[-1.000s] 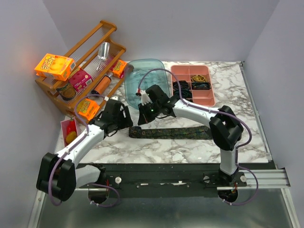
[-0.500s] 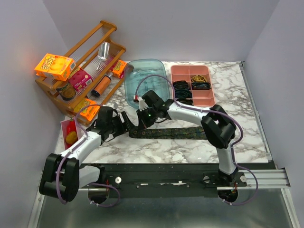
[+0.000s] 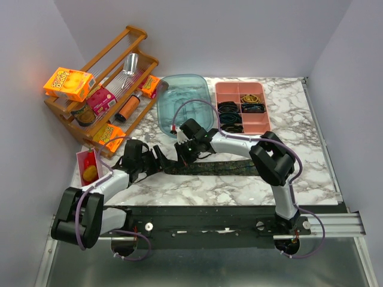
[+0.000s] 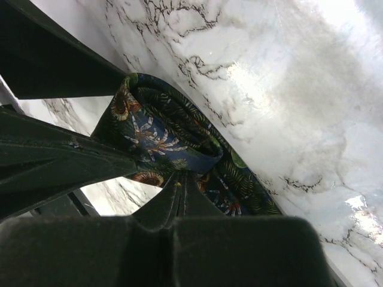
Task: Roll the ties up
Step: Roll the tie at the center of the board.
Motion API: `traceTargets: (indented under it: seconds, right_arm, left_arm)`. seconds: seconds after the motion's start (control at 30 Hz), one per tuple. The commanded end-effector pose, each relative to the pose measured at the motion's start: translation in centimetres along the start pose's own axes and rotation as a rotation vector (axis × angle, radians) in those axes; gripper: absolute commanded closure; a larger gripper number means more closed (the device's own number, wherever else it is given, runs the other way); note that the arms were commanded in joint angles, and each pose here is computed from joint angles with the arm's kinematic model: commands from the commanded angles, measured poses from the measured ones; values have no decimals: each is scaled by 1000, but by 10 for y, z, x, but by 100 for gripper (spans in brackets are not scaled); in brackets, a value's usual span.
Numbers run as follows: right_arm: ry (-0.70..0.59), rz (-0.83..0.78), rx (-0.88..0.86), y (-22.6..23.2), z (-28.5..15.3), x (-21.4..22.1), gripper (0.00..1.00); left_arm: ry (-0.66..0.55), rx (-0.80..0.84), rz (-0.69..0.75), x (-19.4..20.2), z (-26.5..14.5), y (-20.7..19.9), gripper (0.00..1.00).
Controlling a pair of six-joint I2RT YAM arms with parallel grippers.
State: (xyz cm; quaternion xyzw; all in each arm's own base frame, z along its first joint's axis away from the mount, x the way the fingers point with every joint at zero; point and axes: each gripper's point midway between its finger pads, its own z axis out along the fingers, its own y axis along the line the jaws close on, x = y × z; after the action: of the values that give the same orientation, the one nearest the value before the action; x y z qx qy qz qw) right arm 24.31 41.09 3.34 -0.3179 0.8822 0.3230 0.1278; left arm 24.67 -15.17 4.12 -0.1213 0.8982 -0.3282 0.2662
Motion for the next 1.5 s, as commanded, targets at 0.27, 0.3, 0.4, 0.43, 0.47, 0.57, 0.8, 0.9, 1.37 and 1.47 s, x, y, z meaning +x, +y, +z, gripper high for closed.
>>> traceTargets:
  seconds: [0.27,0.3,0.4,0.43,0.47,0.57,0.8,0.9,1.37,1.47]
  right_arm:
    - [7,11,35,-10,8,3,99]
    - [6,9,31,-9,7,2,99]
    - [0,8,20,-6,6,-1,99]
    - [-1,7,15,-4,6,-2,99]
    - [-1,7,12,-3,6,-3,99]
    - [-6,6,-1,0,6,-7,99]
    - [-7,7,-27,5,8,-11,99]
    - [-6,10,-28,5,9,-12,99]
    - [1,22,-19,2,13,-9,99]
    - [-1,21,-18,1,12,-10,99]
  left_arm:
    - [-28,135,32,-5,14,-14,49]
    - [-23,145,31,-5,14,-16,55]
    - [-21,154,35,-8,16,-19,67]
    - [-24,160,39,-10,15,-22,73]
    - [-18,153,42,-9,14,-21,77]
    - [-15,114,53,-13,10,-20,89]
    - [-14,-11,131,-22,1,-21,100]
    - [4,-71,166,-21,2,-26,100]
    - [21,-225,322,-19,8,-53,100]
    - [13,-249,327,-21,9,-51,100]
